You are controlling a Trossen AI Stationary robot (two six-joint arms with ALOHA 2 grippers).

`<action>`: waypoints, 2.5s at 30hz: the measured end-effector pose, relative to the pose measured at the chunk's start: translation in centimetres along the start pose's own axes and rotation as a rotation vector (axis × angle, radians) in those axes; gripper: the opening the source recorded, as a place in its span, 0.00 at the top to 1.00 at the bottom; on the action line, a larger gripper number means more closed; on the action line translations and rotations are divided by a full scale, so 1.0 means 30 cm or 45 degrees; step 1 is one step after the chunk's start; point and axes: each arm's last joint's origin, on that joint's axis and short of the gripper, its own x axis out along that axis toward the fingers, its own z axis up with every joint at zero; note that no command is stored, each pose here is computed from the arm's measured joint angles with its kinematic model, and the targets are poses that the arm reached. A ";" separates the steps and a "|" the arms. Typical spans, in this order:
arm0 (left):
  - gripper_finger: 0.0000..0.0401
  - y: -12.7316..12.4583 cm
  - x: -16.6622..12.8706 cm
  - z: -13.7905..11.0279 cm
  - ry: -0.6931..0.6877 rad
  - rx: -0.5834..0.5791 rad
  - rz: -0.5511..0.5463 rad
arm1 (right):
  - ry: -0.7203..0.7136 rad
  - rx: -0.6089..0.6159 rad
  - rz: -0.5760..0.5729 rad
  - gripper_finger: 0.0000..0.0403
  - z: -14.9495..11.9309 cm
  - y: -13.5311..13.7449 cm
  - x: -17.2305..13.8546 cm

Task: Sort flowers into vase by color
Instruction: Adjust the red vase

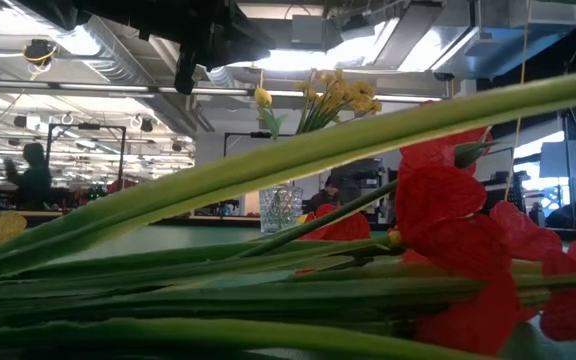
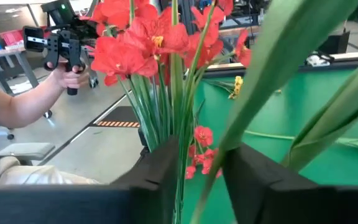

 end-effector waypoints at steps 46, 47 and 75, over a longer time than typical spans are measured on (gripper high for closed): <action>0.86 0.000 0.000 0.000 0.000 -0.028 0.000 | 0.352 0.214 0.010 0.38 -0.064 -0.086 -0.058; 0.86 0.000 0.000 0.000 0.000 -0.028 0.000 | 0.349 0.213 0.006 0.38 -0.064 -0.086 -0.058; 0.86 0.006 -0.001 -0.013 0.047 0.012 0.009 | 0.626 0.613 -0.264 0.38 -0.093 -0.220 0.091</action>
